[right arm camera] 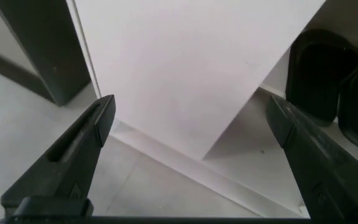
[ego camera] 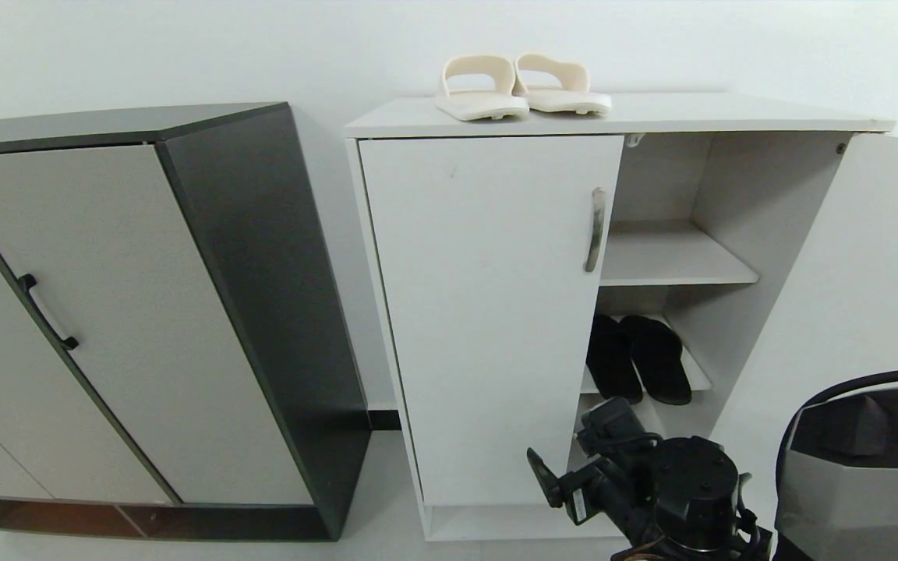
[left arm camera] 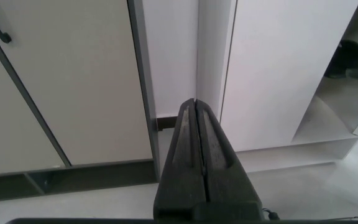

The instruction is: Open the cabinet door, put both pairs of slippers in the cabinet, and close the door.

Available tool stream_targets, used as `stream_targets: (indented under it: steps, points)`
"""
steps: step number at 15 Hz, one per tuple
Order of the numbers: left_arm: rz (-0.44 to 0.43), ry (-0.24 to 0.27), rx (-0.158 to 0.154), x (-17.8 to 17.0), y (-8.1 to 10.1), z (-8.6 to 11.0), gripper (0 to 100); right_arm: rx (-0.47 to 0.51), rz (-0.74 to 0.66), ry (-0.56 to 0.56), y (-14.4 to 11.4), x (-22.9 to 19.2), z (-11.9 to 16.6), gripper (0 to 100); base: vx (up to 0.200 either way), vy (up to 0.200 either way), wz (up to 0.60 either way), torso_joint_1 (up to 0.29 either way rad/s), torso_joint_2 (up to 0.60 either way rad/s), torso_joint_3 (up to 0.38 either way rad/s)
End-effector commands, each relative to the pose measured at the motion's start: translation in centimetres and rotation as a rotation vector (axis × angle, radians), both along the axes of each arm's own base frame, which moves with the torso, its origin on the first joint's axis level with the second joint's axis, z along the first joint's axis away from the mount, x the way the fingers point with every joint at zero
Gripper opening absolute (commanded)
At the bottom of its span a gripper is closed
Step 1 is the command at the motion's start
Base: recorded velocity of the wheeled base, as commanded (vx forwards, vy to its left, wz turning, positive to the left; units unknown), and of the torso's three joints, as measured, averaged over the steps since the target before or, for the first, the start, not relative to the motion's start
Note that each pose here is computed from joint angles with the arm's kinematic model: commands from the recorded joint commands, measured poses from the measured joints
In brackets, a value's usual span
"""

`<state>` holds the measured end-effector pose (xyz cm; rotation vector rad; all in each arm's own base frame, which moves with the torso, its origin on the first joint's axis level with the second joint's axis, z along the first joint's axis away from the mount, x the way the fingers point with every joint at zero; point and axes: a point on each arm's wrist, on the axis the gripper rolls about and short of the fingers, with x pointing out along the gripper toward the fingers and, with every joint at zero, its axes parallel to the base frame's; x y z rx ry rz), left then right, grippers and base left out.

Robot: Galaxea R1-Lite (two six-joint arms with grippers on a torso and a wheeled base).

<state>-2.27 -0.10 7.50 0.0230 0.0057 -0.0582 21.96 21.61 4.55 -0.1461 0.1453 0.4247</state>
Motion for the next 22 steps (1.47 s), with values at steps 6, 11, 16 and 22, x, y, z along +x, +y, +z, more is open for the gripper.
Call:
stream_targets:
  steps: [6,11,16,22]
  points:
    - [0.000,0.000,0.000,0.00,0.00,0.00,0,0.063,0.004,-0.038,0.55,0.24,1.42,100,0.000,0.000,0.00,0.027,-0.24,-0.248]
    - [0.000,0.000,0.000,0.00,0.00,0.00,0,0.060,0.011,-0.036,0.59,0.01,1.42,100,0.000,0.000,0.00,0.092,-0.47,-0.347]
    - [0.000,0.000,-0.002,0.00,0.00,0.00,0,0.062,0.009,-0.038,0.63,0.05,1.46,100,0.000,0.000,0.00,0.149,-0.47,-0.324]
    - [0.000,0.000,0.000,0.00,0.00,0.00,0,0.060,0.008,-0.039,0.66,0.02,1.46,100,0.000,0.000,0.00,0.188,-0.49,-0.305]
